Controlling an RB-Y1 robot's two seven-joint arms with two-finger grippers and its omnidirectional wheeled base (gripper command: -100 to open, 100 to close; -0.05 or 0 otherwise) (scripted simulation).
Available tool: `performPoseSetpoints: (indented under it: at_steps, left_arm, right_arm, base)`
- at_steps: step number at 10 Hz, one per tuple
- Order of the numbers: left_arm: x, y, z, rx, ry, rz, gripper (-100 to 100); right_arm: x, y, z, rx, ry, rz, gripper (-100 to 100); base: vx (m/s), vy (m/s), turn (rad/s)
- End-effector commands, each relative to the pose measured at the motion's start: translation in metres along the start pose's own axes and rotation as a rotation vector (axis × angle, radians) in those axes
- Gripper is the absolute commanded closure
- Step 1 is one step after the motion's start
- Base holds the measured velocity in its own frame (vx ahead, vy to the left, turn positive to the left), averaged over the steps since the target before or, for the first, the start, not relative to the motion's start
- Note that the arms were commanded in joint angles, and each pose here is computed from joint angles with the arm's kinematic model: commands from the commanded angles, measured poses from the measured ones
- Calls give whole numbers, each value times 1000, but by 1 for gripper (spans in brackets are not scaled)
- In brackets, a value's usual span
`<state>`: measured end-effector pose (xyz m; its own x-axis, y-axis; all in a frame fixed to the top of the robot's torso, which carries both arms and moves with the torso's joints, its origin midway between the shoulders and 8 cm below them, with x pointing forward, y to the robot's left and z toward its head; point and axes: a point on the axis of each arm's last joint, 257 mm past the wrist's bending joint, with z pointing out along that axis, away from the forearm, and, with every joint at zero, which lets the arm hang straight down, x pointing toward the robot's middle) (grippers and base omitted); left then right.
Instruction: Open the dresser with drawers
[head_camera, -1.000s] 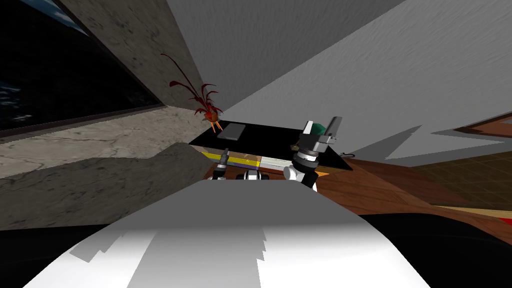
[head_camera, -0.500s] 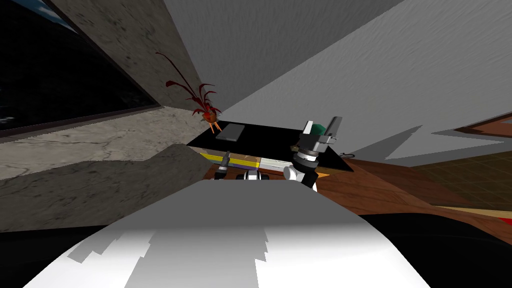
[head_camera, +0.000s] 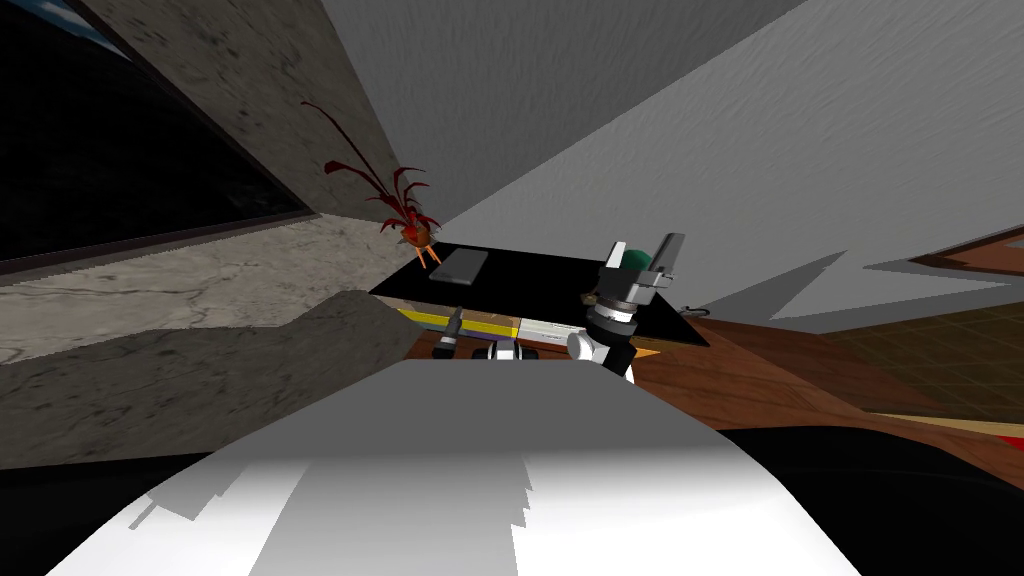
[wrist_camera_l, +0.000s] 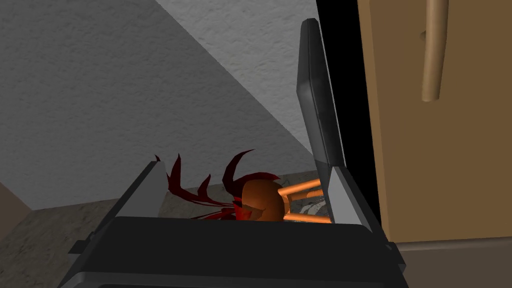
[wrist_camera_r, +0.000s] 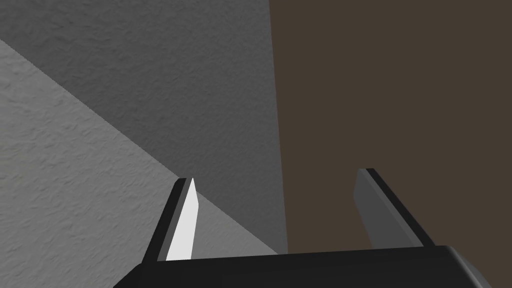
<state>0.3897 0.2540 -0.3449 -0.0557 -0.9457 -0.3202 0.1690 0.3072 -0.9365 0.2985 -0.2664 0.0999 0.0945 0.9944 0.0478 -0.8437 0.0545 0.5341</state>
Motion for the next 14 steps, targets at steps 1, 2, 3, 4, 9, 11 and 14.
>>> performPoseSetpoints:
  at_steps: [1, 2, 3, 4, 9, 11, 14]
  left_arm:
    - [4, 10, -4, -19, 6, -2, -100]
    - [9, 14, -6, -24, 10, -5, -100]
    - [10, 20, -9, -39, 13, -6, -100]
    - [15, 20, -9, -32, 15, -9, -100]
    - [30, 43, -23, -87, 32, -22, -100]
    - [38, 51, -29, -106, 39, -30, -100]
    - [59, 64, -41, -142, 54, -55, -100]
  right_arm:
    - [0, 0, 0, 0, 0, 0, 0]
    - [0, 0, 0, 0, 0, 0, 0]
    - [0, 0, 0, 0, 0, 0, 0]
    - [0, 0, 0, 0, 0, 0, 0]
    - [0, 0, 0, 0, 0, 0, 0]
    - [0, 0, 0, 0, 0, 0, 0]
    - [0, 0, 0, 0, 0, 0, 0]
  base:
    - [10, -6, 2]
    - [22, -7, -9]
    - [24, -6, -7]
    - [31, -5, -7]
    - [27, -8, -5]
    - [38, -12, -8]
    - [17, 2, -18]
